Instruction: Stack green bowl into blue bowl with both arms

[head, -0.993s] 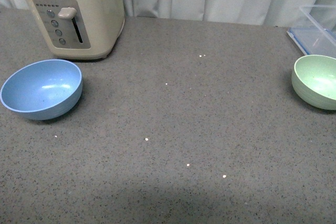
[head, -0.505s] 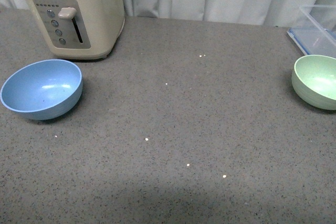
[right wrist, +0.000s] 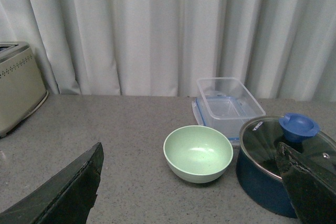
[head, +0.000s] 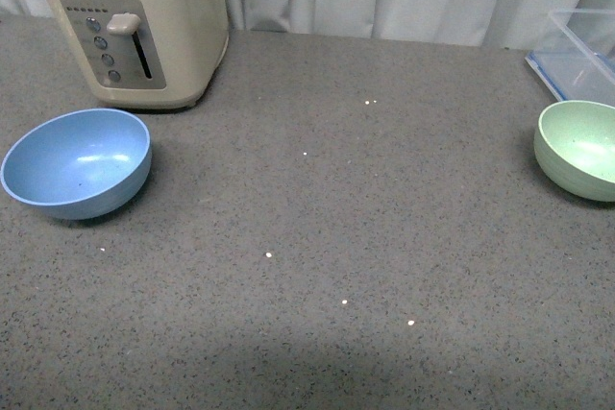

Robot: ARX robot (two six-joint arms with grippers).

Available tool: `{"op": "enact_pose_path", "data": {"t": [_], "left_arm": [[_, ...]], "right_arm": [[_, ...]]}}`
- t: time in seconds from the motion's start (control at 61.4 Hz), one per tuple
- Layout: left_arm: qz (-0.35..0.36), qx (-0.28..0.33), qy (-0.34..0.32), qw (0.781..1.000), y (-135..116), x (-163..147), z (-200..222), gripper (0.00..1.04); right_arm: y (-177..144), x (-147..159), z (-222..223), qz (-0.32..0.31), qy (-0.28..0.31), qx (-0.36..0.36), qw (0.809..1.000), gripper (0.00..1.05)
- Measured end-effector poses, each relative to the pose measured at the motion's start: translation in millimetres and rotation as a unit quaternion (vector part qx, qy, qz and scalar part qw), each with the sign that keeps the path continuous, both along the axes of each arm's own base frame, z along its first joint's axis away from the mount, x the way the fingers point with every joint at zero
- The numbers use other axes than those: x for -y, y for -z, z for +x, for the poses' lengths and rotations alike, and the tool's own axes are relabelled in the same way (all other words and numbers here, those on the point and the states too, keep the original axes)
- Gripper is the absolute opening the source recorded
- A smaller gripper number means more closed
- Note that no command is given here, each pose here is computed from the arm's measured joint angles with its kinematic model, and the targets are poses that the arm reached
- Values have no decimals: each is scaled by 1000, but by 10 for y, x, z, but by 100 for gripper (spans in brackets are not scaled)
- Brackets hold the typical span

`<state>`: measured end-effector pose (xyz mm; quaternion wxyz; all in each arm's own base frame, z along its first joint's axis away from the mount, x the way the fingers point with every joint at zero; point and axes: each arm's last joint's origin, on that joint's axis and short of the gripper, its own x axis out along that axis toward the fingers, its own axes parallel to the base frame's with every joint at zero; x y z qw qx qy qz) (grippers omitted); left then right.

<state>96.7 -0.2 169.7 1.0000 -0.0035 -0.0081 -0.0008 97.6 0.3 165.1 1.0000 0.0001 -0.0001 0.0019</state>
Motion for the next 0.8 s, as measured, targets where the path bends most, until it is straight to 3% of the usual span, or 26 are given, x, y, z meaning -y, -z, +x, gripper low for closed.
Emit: {"op": "enact_pose_path", "data": {"t": [0.797], "left_arm": [[0,0,0,1000,0,0,0,98]], "right_arm": [[0,0,0,0,0,0,1000,96]]}}
